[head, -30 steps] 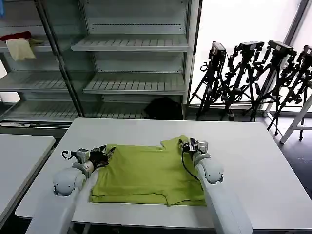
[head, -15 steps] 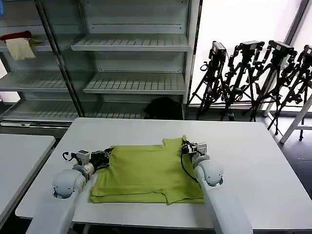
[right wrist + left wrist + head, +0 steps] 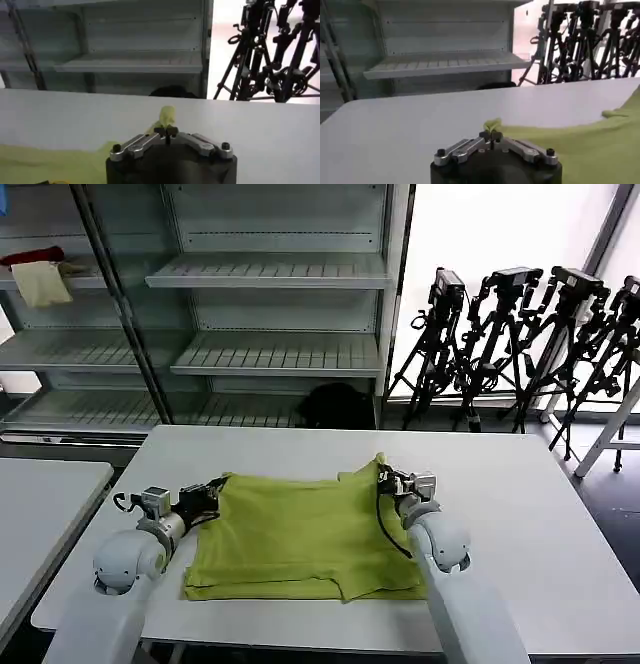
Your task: Fold and organize the clothes.
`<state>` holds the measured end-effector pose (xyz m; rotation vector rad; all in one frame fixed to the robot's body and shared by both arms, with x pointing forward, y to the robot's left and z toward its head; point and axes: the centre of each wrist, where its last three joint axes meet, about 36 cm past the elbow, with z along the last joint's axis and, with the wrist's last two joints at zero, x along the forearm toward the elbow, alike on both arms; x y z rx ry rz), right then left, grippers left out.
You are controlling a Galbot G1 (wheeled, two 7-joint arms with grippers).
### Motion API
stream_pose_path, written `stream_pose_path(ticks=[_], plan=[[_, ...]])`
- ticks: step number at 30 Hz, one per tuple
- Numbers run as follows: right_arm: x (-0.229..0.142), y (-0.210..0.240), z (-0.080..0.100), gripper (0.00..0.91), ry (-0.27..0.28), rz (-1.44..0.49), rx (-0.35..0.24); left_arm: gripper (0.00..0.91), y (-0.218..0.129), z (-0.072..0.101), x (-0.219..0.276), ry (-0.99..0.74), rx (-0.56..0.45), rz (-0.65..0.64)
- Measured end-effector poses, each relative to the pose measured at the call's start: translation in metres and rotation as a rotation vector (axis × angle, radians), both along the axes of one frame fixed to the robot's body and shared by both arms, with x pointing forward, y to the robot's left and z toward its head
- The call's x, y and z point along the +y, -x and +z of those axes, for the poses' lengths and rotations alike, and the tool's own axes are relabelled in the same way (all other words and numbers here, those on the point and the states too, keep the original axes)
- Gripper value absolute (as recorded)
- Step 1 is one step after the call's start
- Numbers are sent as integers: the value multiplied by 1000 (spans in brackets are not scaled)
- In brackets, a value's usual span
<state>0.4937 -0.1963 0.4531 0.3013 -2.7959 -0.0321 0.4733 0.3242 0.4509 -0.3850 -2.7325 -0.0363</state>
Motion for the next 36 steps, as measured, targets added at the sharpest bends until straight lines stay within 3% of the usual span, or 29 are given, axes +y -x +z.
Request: stream_pose_path(ticks=[9, 19, 36], plan=[[-9, 57, -6, 0, -18, 22, 10, 0, 41, -1, -2, 37, -21, -34], [-12, 116, -17, 0, -13, 27, 59, 0, 86, -18, 12, 25, 10, -49], [-14, 154, -26, 0, 11, 14, 112, 0, 130, -25, 16, -11, 35, -60]])
